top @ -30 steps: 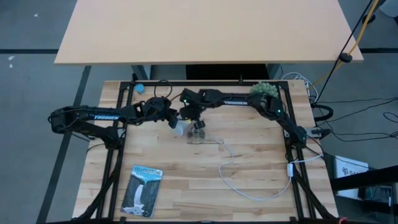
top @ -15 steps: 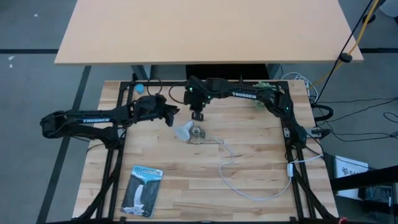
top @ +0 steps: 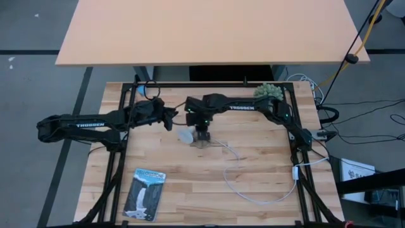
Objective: Screw lightbulb
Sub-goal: Insert the lightbulb into the lamp
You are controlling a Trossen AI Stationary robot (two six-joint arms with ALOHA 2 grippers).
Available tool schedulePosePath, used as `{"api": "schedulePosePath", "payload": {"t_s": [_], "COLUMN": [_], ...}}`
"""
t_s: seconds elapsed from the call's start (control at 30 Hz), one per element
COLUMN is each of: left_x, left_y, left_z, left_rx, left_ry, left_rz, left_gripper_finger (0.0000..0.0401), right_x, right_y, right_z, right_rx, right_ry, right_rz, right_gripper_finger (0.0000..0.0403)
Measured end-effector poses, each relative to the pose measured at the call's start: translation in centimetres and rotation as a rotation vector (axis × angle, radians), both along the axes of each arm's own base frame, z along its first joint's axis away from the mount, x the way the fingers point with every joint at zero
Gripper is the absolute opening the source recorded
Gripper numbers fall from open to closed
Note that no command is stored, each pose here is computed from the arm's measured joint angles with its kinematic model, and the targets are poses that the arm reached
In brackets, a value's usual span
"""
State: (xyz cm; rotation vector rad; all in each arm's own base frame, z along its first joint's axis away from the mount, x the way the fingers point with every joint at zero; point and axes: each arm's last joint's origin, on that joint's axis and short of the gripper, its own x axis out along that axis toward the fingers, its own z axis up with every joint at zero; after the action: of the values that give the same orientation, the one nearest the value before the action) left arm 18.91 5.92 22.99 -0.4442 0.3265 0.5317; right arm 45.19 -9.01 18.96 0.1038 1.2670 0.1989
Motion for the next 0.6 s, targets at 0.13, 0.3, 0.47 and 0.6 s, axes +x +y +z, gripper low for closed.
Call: {"api": "schedulePosePath", "payload": {"t_s": [0.13, 0.3, 0.47, 0.6], "left_x": [0.0, 0.0, 0.0, 0.0], "left_y": [0.0, 0.0, -0.1, -0.3], "left_z": [-0.1, -0.1, -0.1, -0.1], "left_rx": [-0.003, -0.003, -0.003, -0.003], "left_ry": [0.011, 0.009, 0.009, 0.009], "left_rz": [0.0, 0.0, -0.004, -0.015], "left_gripper_finger": [0.0111, 0.0111, 0.0111, 0.0111], "right_x": [-2.4, -3.6, -2.0, -0.4], "right_y": [0.5, 0.0, -1.1, -1.9], "right_z": [-0.2, 0.4, 1.5, 1.5], "right_rx": [0.073, 0.105, 0.064, -0.069], "right_ry": [0.231, 0.29, 0.062, -0.083], "right_rz": [0.057, 0.062, 0.067, 0.082], "right_gripper_finger": [0.0018, 0.0018, 0.0018, 0.0018]}}
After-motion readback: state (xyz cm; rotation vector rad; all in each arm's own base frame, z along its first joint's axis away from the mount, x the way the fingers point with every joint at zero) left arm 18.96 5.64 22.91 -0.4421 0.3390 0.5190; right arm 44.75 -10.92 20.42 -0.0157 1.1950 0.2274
